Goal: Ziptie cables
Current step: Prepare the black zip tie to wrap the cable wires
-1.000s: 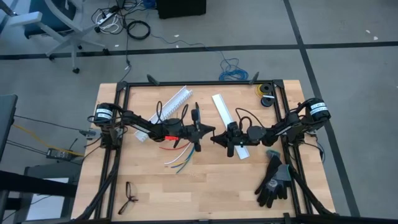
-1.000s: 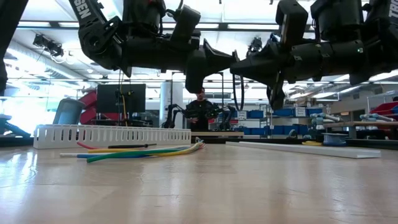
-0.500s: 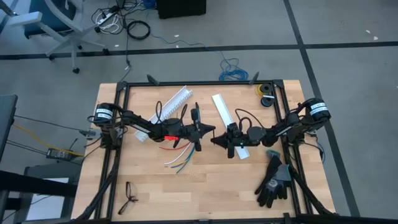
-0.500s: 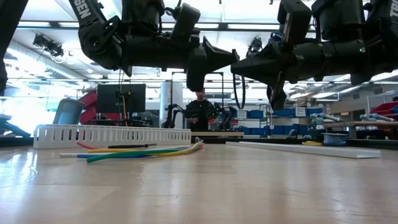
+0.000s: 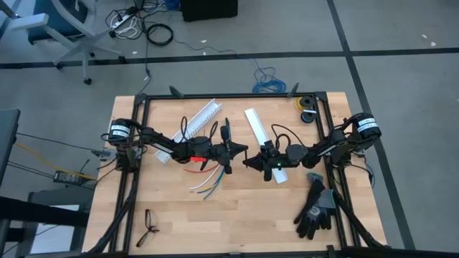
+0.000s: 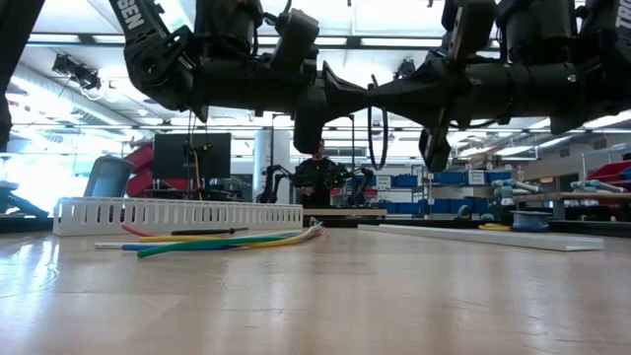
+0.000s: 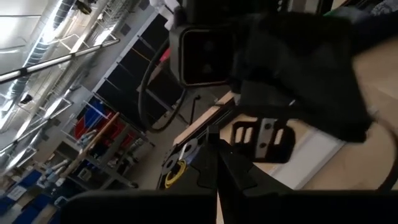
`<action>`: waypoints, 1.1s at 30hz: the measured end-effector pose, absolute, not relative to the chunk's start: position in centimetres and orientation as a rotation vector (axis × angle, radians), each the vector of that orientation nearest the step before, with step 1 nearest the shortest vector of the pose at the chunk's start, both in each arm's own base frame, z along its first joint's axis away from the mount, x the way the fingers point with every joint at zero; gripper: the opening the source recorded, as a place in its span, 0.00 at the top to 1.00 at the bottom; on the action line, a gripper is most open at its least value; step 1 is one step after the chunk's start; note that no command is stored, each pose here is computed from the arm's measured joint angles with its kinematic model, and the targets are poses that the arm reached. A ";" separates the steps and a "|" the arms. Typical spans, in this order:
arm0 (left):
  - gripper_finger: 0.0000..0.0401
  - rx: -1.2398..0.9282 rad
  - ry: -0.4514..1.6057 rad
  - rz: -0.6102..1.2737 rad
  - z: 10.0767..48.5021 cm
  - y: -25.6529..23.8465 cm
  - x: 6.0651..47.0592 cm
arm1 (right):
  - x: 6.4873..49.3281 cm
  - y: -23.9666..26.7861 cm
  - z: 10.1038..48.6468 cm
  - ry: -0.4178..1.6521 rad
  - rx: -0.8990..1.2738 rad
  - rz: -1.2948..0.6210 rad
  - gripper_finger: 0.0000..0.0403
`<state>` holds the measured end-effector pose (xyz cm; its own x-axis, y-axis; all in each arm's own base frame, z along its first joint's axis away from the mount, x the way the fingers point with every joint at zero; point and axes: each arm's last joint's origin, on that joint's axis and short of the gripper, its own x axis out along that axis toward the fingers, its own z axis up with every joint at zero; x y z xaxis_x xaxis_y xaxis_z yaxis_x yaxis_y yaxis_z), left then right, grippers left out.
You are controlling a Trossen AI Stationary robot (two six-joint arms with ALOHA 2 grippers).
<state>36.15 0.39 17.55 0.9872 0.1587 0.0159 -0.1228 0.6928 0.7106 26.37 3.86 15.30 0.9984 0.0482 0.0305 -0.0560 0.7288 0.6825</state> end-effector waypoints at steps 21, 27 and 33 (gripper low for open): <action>1.00 0.855 0.040 0.167 17.7 -0.2 36.1 | 26.5 3.2 14.9 0.022 0.754 0.018 1.00; 1.00 0.856 0.051 0.158 17.6 -0.3 36.1 | 26.5 3.2 15.3 -0.020 0.709 0.031 1.00; 1.00 0.834 0.052 0.156 17.6 -0.3 36.1 | 26.5 2.8 15.3 -0.036 0.691 -0.003 1.00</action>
